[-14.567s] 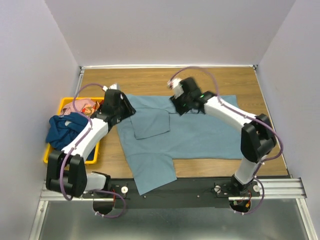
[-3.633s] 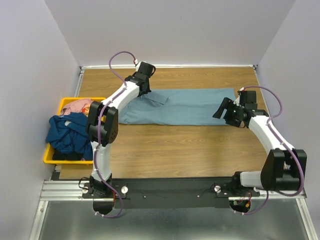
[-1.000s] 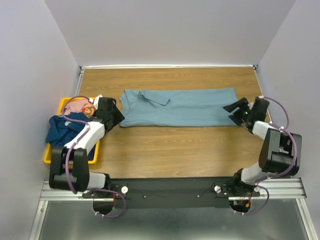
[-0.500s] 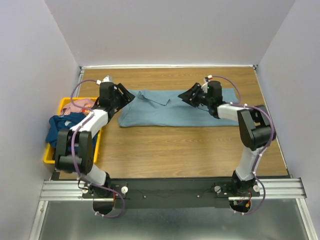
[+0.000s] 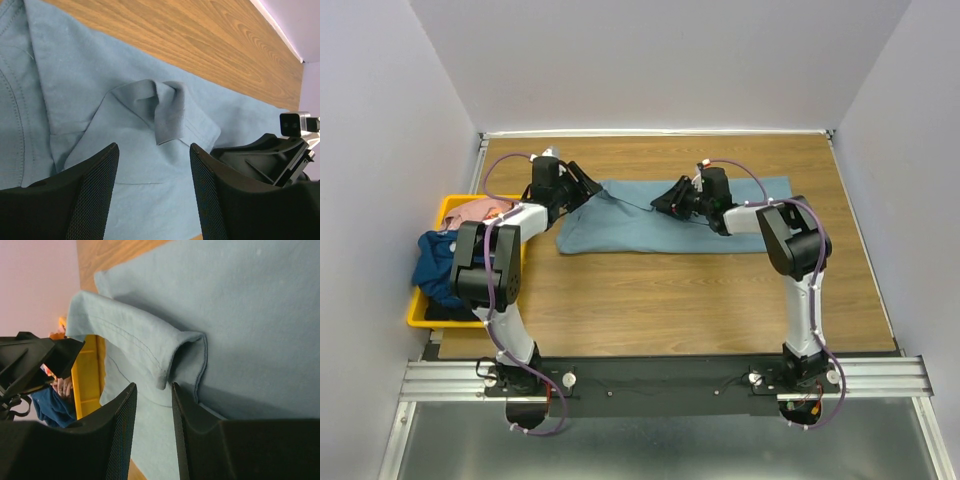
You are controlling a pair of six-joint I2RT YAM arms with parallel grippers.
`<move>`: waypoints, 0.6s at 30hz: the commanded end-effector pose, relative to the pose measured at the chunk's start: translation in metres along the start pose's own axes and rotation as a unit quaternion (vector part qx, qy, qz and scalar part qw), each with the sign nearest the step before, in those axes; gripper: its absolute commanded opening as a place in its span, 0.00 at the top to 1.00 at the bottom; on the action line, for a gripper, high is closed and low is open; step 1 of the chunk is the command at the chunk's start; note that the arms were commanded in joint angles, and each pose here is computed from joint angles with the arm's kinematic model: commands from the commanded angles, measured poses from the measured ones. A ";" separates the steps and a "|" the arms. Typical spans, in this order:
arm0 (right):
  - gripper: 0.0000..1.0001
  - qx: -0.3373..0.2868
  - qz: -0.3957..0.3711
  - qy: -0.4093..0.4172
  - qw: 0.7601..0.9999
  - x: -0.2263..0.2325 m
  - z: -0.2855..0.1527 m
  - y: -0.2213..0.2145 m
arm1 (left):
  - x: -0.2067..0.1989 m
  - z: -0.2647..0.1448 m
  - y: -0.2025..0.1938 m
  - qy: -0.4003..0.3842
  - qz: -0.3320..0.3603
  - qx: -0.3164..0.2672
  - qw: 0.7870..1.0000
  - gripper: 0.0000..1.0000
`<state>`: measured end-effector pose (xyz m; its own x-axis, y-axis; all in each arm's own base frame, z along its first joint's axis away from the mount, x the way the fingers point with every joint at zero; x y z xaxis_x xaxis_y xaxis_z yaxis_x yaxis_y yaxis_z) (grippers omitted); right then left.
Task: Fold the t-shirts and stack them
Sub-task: Fold the tshirt
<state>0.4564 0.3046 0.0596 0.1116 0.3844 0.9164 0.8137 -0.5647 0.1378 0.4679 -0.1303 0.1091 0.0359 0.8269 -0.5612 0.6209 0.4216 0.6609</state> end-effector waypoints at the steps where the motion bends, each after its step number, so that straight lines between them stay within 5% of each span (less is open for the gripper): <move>1: 0.59 -0.006 0.002 0.005 1.000 0.001 0.014 -0.005 | -0.008 0.008 -0.001 -0.022 0.000 0.003 1.000 0.34; 16: 0.59 -0.010 0.007 -0.004 1.000 -0.007 0.027 -0.008 | -0.012 0.020 -0.009 -0.030 -0.001 0.017 0.999 0.39; 18: 0.66 -0.011 0.007 -0.004 1.000 -0.006 0.028 -0.008 | -0.014 0.020 -0.008 -0.032 -0.001 0.015 0.999 0.39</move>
<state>0.4550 0.3239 0.0458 0.1368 0.3767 0.9162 0.8198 -0.5623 0.1088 0.4709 -0.1444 0.0914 0.0455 0.8153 -0.5773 0.6575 0.4106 0.6317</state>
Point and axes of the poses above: each gripper's point midway between its finger pads, its own z axis out along the fingers, its own x axis along the line the jaws close on, y = z × x, the point moved 1 cm from there along -z, back along the fingers, and after that the axes turned 13 degrees about z, right-handed, at the moved point
